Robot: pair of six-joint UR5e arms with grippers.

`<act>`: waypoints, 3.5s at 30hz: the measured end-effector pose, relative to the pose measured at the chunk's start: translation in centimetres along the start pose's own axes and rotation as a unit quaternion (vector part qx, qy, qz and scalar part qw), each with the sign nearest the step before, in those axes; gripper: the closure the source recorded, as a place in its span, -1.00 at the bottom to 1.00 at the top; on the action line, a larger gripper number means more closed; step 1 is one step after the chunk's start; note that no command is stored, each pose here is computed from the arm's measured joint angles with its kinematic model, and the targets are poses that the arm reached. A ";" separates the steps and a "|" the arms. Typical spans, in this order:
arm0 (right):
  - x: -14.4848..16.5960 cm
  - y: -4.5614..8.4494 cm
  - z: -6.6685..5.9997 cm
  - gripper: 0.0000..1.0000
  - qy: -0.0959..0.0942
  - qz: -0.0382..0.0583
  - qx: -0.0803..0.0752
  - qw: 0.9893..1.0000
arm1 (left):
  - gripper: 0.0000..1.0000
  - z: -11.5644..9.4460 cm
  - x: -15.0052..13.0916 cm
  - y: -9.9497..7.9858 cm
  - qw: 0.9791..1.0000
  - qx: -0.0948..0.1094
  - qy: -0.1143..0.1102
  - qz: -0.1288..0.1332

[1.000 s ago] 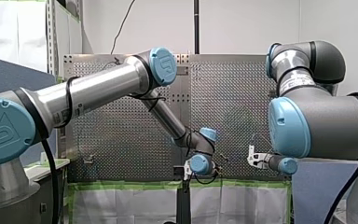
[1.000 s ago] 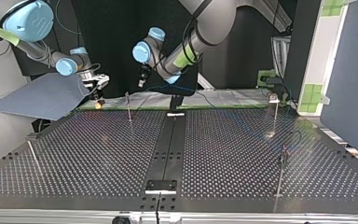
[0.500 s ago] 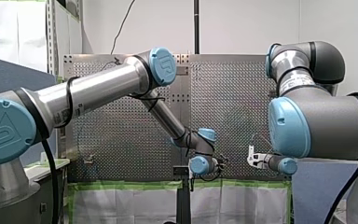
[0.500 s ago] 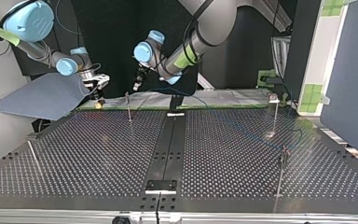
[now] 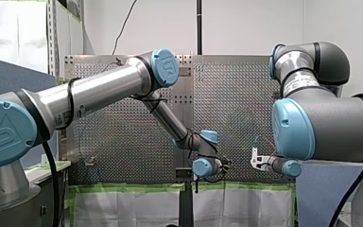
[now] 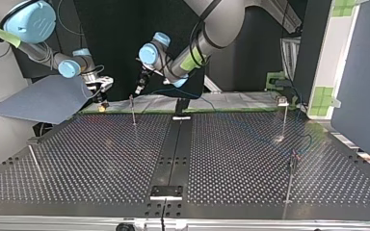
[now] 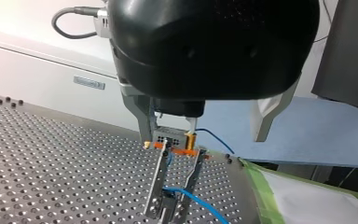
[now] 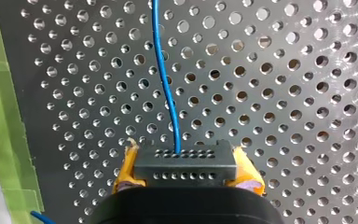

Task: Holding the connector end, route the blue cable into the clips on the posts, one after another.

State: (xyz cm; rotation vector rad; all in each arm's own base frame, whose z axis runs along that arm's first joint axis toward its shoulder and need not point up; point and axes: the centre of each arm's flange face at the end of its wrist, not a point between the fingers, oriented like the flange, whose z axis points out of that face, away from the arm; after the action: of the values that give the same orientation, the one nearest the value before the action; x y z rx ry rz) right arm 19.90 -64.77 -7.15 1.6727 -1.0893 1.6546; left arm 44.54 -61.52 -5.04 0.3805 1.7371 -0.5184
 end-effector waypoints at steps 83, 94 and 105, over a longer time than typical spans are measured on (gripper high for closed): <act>-0.5 0.2 -0.2 1.00 -0.002 0.004 -0.001 1.000 | -1.00 -5.6 -3.9 -1.3 0.996 -0.074 -0.004 0.050; -0.6 0.3 -0.2 1.00 -0.002 0.004 -0.001 1.000 | -1.00 -8.4 -8.6 -1.8 0.995 -0.076 -0.063 0.019; -0.6 0.2 -0.2 1.00 -0.003 0.004 -0.001 1.000 | -1.00 -11.2 -12.9 -1.1 0.991 -0.072 -0.111 -0.027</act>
State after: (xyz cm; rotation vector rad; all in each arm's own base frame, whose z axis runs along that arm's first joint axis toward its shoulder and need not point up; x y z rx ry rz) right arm 19.71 -64.62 -7.78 1.6748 -1.1012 1.6545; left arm 37.61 -56.23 9.64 0.1661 1.5608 -0.4524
